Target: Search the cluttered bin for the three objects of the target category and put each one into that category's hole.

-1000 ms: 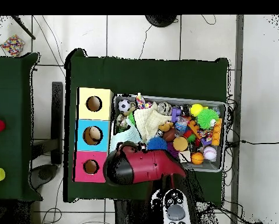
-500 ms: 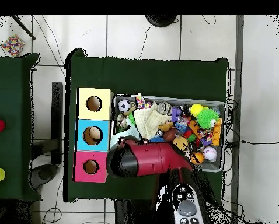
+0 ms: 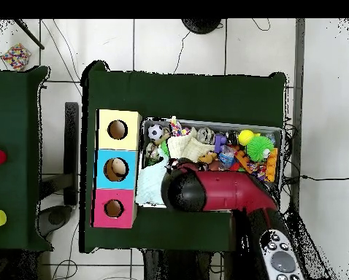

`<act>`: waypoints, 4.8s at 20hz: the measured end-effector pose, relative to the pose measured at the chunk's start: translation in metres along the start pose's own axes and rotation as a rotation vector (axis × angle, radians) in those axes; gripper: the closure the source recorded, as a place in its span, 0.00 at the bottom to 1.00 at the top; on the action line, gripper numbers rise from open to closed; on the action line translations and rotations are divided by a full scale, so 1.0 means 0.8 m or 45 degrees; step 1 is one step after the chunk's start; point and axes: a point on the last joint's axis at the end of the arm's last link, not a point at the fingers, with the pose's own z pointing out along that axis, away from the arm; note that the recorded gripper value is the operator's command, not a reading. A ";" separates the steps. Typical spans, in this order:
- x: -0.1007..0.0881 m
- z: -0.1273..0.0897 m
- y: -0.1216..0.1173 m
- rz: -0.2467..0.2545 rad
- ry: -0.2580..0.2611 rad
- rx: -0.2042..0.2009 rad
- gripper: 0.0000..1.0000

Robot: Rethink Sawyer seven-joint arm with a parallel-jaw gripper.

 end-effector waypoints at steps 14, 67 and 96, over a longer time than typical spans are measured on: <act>-0.042 -0.004 -0.056 0.087 -0.059 -0.037 0.00; -0.034 0.032 0.028 -0.253 0.050 0.048 0.00; -0.045 0.013 0.149 -0.445 -0.036 0.038 0.00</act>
